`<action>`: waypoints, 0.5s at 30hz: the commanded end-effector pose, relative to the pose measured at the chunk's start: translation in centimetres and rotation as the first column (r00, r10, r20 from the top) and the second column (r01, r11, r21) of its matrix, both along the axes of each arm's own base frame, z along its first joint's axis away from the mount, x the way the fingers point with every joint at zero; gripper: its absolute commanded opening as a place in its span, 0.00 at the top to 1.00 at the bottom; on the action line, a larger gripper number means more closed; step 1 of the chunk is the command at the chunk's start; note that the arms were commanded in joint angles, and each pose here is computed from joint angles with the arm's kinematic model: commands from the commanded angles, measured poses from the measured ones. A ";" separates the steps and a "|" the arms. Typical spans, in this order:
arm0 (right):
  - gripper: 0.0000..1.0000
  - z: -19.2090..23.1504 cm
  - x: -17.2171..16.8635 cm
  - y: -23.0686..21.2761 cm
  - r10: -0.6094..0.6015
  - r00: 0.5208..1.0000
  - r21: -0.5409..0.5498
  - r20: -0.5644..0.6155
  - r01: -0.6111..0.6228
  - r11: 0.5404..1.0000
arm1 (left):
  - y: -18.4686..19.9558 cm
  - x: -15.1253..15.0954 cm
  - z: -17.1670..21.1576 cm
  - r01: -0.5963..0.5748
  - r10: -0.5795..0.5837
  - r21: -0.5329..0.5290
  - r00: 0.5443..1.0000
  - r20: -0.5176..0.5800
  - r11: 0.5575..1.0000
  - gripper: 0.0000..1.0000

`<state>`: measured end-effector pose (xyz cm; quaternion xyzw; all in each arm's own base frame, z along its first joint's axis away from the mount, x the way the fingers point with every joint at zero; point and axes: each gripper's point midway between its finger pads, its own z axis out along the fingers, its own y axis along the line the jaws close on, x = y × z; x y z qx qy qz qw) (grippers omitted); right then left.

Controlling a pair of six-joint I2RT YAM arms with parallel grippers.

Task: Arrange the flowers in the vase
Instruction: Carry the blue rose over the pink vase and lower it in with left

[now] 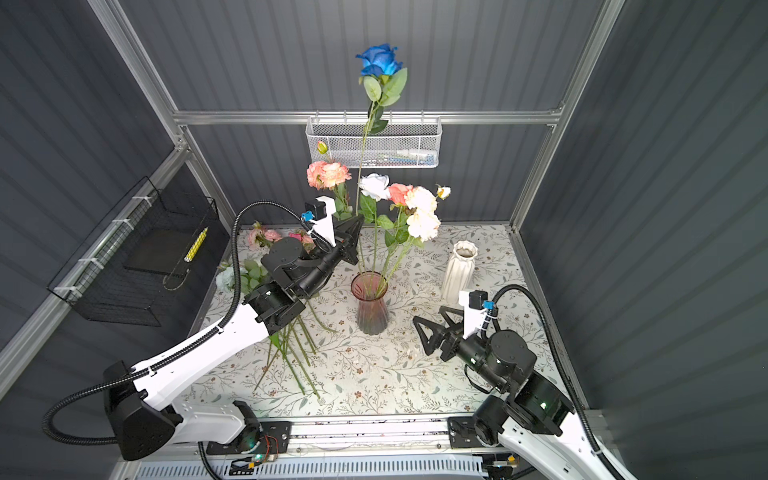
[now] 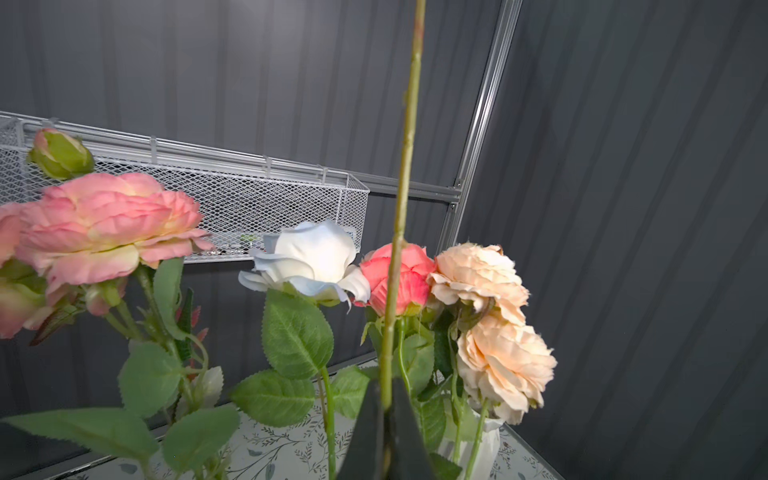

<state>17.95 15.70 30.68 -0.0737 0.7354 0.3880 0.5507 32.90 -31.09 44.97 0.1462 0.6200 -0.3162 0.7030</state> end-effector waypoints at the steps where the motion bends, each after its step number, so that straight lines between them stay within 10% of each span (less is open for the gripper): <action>1: 0.01 1.8 -0.3 -0.8 -0.019 0.999 0.012 0.048 0.018 1.000 | 0.5 0.2 0.6 -0.050 0.051 -0.016 0.996 0.074 0.999 1.00; 15: 0.01 1.9 -0.5 -0.6 -0.004 0.999 0.019 0.050 0.003 1.000 | -0.1 2.0 -7.5 -0.093 0.094 0.024 0.995 -0.042 0.995 0.90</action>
